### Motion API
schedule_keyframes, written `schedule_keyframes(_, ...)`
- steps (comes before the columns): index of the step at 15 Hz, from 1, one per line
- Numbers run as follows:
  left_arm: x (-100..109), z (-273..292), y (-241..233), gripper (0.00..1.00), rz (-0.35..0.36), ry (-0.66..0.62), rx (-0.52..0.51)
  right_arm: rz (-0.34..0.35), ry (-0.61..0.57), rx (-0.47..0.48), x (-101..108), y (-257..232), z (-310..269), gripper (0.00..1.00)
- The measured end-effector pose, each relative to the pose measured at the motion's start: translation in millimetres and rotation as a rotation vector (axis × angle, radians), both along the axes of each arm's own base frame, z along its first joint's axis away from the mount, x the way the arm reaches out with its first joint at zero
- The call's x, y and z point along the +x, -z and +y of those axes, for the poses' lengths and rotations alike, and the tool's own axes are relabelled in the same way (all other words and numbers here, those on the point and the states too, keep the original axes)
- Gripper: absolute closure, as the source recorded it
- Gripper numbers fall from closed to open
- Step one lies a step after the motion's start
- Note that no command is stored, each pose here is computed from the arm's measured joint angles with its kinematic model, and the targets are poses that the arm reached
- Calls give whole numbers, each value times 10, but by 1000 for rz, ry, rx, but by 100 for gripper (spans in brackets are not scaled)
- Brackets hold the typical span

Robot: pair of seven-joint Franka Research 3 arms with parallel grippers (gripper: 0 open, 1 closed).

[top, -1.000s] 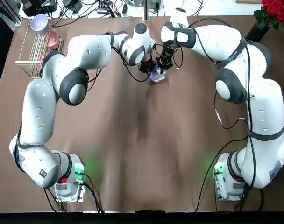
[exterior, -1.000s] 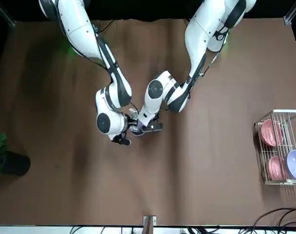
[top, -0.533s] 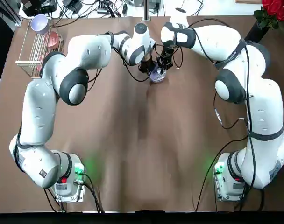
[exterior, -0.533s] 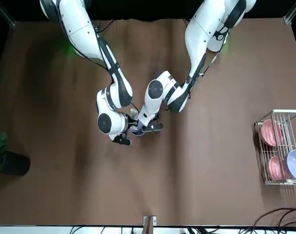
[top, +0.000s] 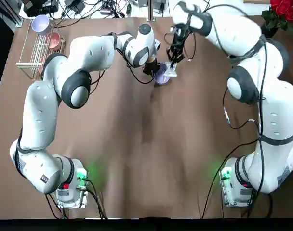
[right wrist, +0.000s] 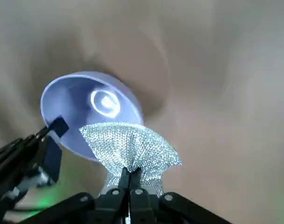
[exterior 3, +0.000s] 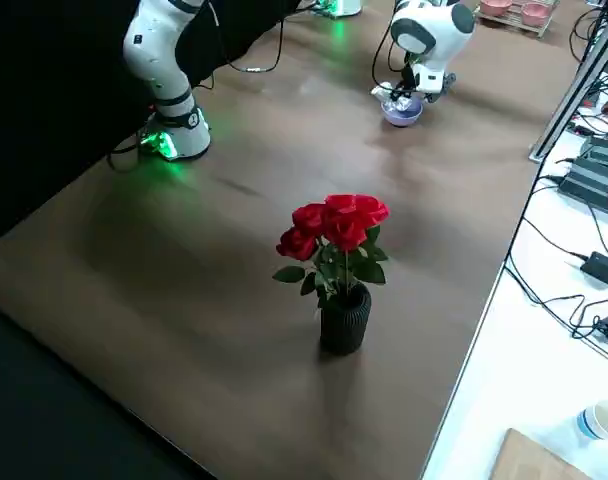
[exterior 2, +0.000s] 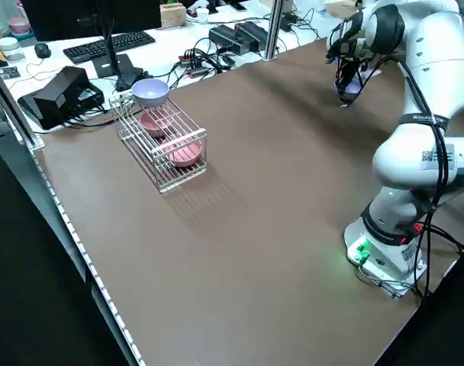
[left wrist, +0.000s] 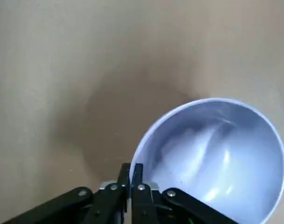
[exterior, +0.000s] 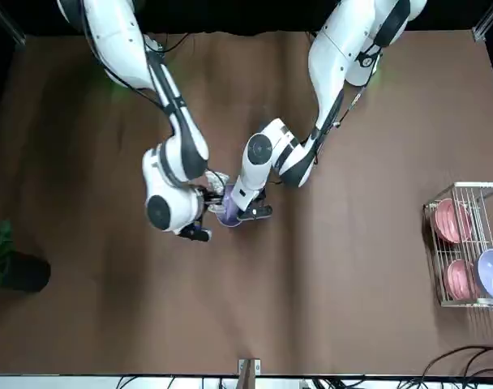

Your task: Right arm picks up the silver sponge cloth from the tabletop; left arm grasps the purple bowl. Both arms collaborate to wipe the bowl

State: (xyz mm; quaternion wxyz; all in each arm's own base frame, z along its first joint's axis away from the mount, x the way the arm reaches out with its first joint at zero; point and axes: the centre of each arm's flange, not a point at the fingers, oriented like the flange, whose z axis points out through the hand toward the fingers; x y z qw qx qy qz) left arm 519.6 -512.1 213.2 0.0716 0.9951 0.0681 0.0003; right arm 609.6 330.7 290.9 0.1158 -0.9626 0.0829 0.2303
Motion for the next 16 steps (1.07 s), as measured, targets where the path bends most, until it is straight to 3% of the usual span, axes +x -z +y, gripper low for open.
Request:
schedule_keyframes(4, 100, 79, -27, 96, -9, 2, -2, -25, 10, -7, 429, -307, -1050, 98)
schedule_keyframes(9, 594, 705, -281, 96, 15, 30, 44, -47, 30, -16, 714, -197, -2579, 98)
schedule_keyframes(13, 985, 1726, -625, 96, 87, 81, 120, -59, -27, -38, 693, 73, -3874, 98)
schedule_keyframes(15, 1172, 2477, -739, 96, 108, 108, 134, -29, -48, -17, 577, 320, -4230, 98)
schedule_keyframes(16, 1301, 3180, -775, 96, 117, 120, 134, 10, -49, -3, 464, 543, -4319, 98)
